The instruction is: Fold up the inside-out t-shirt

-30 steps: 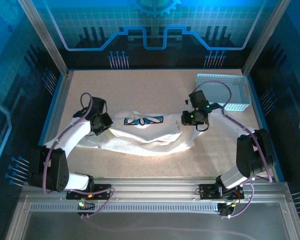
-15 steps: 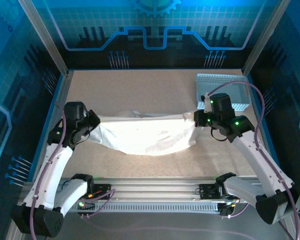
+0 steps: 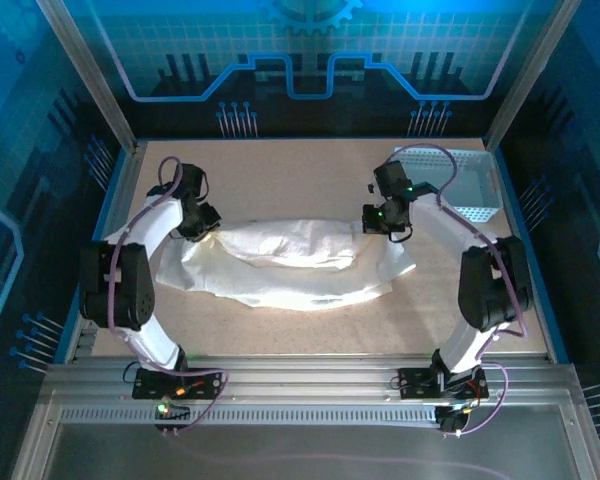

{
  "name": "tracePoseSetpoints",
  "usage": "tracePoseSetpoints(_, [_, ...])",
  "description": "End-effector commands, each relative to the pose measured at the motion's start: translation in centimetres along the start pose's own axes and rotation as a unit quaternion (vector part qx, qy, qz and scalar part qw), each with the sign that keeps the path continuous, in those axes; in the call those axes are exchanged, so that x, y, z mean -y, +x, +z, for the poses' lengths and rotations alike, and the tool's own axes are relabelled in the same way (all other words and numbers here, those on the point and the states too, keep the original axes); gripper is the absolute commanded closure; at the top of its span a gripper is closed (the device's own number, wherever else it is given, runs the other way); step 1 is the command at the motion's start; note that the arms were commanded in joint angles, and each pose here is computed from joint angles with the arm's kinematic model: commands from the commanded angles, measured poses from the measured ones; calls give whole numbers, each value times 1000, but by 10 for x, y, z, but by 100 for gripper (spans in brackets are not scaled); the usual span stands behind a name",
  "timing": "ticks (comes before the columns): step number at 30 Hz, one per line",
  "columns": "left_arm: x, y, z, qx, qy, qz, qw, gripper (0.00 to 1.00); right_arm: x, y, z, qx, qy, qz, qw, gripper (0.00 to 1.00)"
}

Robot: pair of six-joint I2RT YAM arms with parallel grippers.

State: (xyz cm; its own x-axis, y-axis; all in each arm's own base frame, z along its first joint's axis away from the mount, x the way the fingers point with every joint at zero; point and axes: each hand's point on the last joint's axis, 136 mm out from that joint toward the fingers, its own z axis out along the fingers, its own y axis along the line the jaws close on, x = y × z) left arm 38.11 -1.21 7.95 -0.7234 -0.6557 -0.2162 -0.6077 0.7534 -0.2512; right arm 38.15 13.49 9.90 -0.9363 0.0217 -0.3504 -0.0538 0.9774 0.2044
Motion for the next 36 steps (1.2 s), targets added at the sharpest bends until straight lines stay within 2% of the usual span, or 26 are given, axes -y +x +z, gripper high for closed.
tracePoseSetpoints(1, [3, -17, -10, 6, 0, 2, 1000, 55, 15, -26, -4, 28, 20, 3, 999, 76])
tracePoseSetpoints(3, [-3, -17, -15, 13, -9, 1, 1000, 49, 22, -28, -5, 30, 31, 2, 999, 62])
tracePoseSetpoints(4, [-7, -16, -19, 19, -12, 0, 1000, 47, 23, -27, -8, 31, 35, -3, 999, 60])
tracePoseSetpoints(6, [-16, -8, -27, 30, -12, -5, 999, 37, 21, -23, -18, 40, 35, -14, 998, 54])
tracePoseSetpoints(8, [-25, 3, -36, 42, -6, -14, 999, 34, 19, -17, -28, 50, 32, -19, 998, 49])
tracePoseSetpoints(14, [-55, 17, -61, 97, -1, -35, 995, 23, 24, 6, -47, 76, 36, -18, 996, 44])
tracePoseSetpoints(17, [-66, 11, -54, 84, 1, -63, 994, 24, 36, 12, -47, 79, 32, 4, 996, 44])
tracePoseSetpoints(22, [-60, 5, -34, 60, 3, -64, 996, 31, 47, 20, -42, 75, 31, 18, 997, 44])
tracePoseSetpoints(26, [-58, 1, -20, 45, -4, -67, 997, 39, 51, 24, -43, 74, 27, 24, 997, 45])
tracePoseSetpoints(36, [-54, -11, -8, 52, -4, -64, 997, 59, 52, 32, -39, 71, 21, 23, 997, 44])
